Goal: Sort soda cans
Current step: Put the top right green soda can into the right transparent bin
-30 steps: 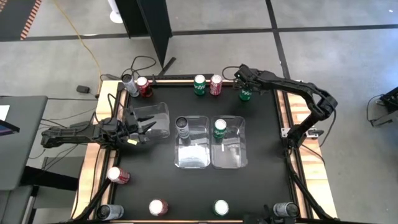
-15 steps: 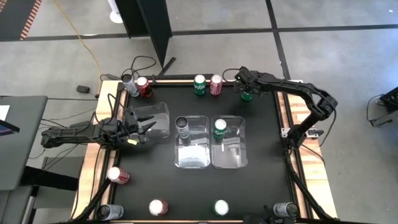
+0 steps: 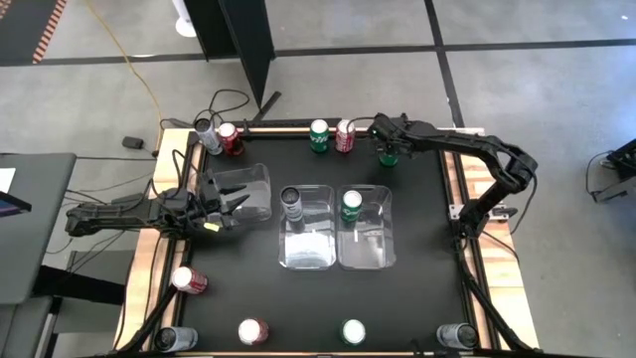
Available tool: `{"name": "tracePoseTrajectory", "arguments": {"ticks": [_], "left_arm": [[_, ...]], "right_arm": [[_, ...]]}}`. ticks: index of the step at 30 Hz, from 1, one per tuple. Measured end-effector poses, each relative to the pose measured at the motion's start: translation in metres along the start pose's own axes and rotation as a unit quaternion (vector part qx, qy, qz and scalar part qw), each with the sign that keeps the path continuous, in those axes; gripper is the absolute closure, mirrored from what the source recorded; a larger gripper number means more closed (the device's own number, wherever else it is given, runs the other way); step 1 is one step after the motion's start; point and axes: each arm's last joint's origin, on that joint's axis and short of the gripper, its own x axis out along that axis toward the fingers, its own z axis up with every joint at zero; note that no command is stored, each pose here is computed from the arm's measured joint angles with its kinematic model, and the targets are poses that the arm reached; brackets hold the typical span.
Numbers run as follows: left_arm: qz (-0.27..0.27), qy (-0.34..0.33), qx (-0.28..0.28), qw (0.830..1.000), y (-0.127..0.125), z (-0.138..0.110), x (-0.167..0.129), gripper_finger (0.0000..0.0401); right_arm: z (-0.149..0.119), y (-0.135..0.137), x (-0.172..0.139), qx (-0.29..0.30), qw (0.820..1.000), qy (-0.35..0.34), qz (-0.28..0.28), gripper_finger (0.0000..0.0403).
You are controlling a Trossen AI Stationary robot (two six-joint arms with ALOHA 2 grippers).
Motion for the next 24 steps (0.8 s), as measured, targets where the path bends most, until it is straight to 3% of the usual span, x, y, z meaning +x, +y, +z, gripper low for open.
{"name": "tracePoseTrajectory", "arguments": {"ticks": [10, 16, 24], "left_arm": [[0.000, 0.000, -0.010, 1.000, 0.000, 0.000, 0.000, 0.0269], [0.000, 0.001, -0.010, 1.000, 0.000, 0.000, 0.000, 0.0269], [0.002, 0.001, -0.009, 1.000, 0.000, 0.000, 0.000, 0.0269]], "right_arm": [[0.005, 0.018, -0.052, -0.051, 0.998, -0.032, -0.009, 0.0103], [-0.002, 0.020, -0.105, -0.092, 0.992, -0.067, 0.050, 0.0104], [-0.039, 0.003, -0.179, -0.167, 0.968, -0.101, 0.160, 0.0104]]}}
